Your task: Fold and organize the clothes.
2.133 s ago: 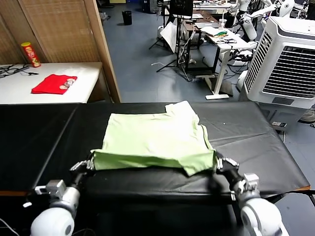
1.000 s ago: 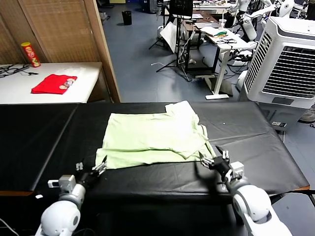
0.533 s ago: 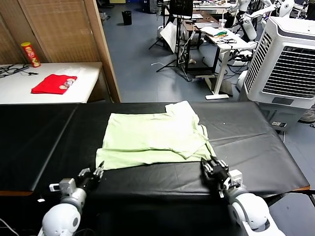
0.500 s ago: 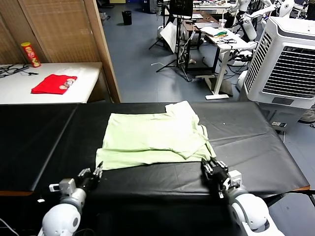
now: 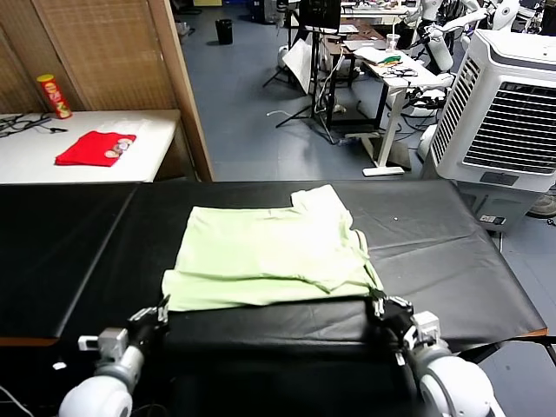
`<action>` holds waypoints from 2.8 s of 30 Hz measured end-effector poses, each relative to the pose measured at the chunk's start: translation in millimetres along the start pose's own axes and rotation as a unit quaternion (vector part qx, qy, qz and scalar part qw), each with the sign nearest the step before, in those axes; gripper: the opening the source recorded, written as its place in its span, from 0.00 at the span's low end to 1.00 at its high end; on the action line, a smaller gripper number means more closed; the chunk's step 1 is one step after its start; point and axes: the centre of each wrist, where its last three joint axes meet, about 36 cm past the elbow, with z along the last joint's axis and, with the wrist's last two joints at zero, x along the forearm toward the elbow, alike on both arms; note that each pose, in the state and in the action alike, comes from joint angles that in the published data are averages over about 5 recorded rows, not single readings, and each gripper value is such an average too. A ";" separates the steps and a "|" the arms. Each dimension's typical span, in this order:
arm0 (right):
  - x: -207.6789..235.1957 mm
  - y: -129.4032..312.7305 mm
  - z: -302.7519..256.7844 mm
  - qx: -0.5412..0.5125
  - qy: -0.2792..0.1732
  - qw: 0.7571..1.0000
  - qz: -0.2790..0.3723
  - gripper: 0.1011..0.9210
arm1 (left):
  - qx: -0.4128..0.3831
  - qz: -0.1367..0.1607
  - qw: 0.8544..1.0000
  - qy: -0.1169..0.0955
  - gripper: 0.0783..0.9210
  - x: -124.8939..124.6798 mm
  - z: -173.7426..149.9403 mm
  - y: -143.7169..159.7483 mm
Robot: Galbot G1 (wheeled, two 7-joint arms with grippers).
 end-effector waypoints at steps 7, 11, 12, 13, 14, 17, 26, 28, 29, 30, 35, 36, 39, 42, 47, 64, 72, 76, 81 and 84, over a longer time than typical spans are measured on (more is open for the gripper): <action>26.2 3.8 -11.2 -0.017 0.018 1.000 -0.009 0.63 | -0.003 -0.004 1.000 0.029 0.39 27.7 -1.7 -2.4; 30.4 -3.8 -28.7 -0.027 -0.007 1.000 -0.009 0.81 | -0.013 -0.001 0.999 0.036 0.65 37.0 -15.7 -3.0; 28.3 -7.1 -33.5 -0.027 -0.020 0.999 -0.007 0.83 | -0.014 0.001 0.999 0.034 0.70 37.9 -20.2 -3.2; 24.3 -10.8 -38.6 -0.027 -0.035 0.999 -0.003 0.84 | -0.013 0.002 0.999 0.030 0.76 37.9 -24.9 -3.2; 18.7 -14.8 -43.7 -0.025 -0.051 0.998 0.000 0.85 | -0.010 0.004 1.000 0.024 0.80 36.7 -30.0 -3.1; -6.9 -28.4 -58.1 -0.020 -0.091 0.996 0.012 0.85 | -0.003 0.011 1.000 -0.002 0.85 26.0 -46.1 -1.8; -124.7 -56.6 -102.9 -0.023 -0.129 0.991 0.036 0.85 | 0.030 0.026 0.998 -0.052 0.85 -57.6 -96.9 12.6; -152.1 -59.5 -112.7 -0.021 -0.124 0.991 0.042 0.85 | 0.040 0.031 0.998 -0.049 0.85 -80.5 -108.5 16.5; -165.2 -60.6 -117.7 -0.020 -0.121 0.992 0.044 0.85 | 0.045 0.034 0.997 -0.047 0.85 -92.1 -114.0 18.1; -178.2 -61.5 -122.8 -0.020 -0.117 0.992 0.044 0.85 | 0.050 0.036 0.997 -0.045 0.85 -103.2 -118.9 19.4; -234.9 -62.9 -146.6 -0.019 -0.088 0.995 0.037 0.85 | 0.075 0.044 0.996 -0.034 0.85 -157.9 -140.9 20.8; -244.8 -62.3 -150.7 -0.018 -0.080 0.996 0.034 0.85 | 0.078 0.044 0.995 -0.031 0.85 -168.2 -144.8 20.7; -270.1 -58.8 -161.4 -0.017 -0.056 0.998 0.021 0.85 | 0.085 0.041 0.995 -0.015 0.85 -196.8 -152.5 20.9; -288.9 -54.7 -168.2 -0.020 -0.039 0.999 0.005 0.85 | 0.088 0.039 0.995 0.008 0.85 -221.5 -155.1 22.7; -311.7 -48.9 -172.3 -0.023 -0.021 0.999 -0.020 0.85 | 0.088 0.032 0.995 0.040 0.85 -248.5 -148.0 26.9; -330.9 -47.3 -156.7 -0.051 0.009 0.998 -0.021 0.75 | 0.096 0.018 0.995 0.035 0.80 -281.5 -145.7 30.5; -331.8 -48.3 -150.9 -0.059 0.009 0.998 -0.024 0.27 | 0.092 0.026 0.995 0.031 0.31 -283.4 -143.9 30.7; -330.9 -48.6 -148.8 -0.063 0.004 0.998 -0.023 0.11 | 0.090 0.040 0.995 0.027 0.11 -281.2 -143.3 30.2; -324.7 -50.4 -145.6 -0.074 -0.025 0.997 -0.025 0.07 | 0.083 0.041 0.996 0.018 0.06 -276.4 -146.2 30.5; -316.3 -51.5 -145.8 -0.081 -0.052 0.995 -0.032 0.06 | 0.078 0.039 0.996 0.012 0.06 -271.0 -147.4 33.0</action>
